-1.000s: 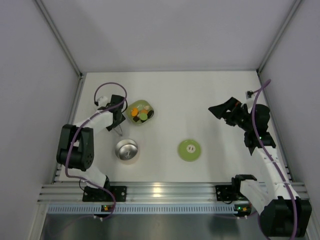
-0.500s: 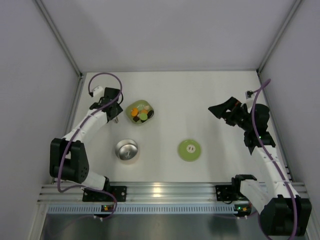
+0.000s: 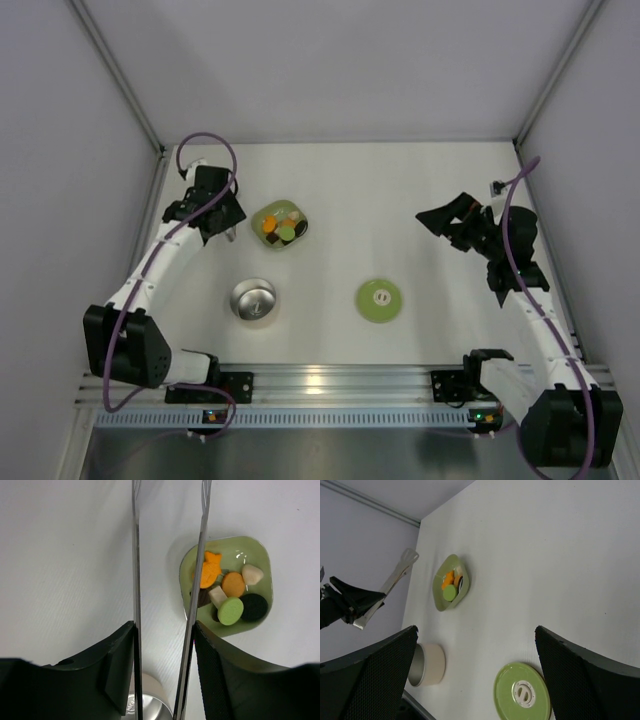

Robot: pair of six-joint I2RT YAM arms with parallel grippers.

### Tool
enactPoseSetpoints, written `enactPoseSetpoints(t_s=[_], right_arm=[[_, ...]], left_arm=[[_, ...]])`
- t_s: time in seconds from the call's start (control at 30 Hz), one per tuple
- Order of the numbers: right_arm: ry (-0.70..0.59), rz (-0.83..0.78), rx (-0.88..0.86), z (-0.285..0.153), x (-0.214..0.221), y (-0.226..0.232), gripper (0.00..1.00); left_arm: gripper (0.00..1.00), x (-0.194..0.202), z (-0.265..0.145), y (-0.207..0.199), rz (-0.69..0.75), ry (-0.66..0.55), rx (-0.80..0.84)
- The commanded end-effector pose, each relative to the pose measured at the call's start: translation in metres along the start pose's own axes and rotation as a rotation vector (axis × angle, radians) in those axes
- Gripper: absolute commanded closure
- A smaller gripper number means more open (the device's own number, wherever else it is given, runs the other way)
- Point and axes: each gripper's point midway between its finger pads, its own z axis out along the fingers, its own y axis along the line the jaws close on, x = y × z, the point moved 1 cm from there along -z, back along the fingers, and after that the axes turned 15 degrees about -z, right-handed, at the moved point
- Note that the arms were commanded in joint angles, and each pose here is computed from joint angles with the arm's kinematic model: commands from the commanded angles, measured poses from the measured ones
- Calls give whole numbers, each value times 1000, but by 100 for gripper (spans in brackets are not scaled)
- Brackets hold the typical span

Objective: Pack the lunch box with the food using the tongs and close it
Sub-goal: Pick up the clamp at the center of the board, then pick up the fake food from the plate.

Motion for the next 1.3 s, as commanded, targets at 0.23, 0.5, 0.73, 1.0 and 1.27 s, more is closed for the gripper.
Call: enactPoseSetpoints(t_s=[0.23, 0.5, 0.73, 1.0, 1.27], right_arm=[[-71, -35, -43, 4, -22, 7, 1], [-75, -24, -43, 6, -22, 7, 1], [-66, -18, -39, 7, -17, 6, 1], [-64, -18, -27, 8, -14, 3, 0], [-55, -14, -22, 10, -9, 0, 1]], left_arm=[[50, 4, -55, -28, 143, 90, 177], [51, 42, -75, -42, 273, 203, 264], [51, 64, -77, -38, 315, 266, 268], [51, 85, -72, -24, 362, 329, 247], [51, 93, -68, -20, 372, 349, 238]])
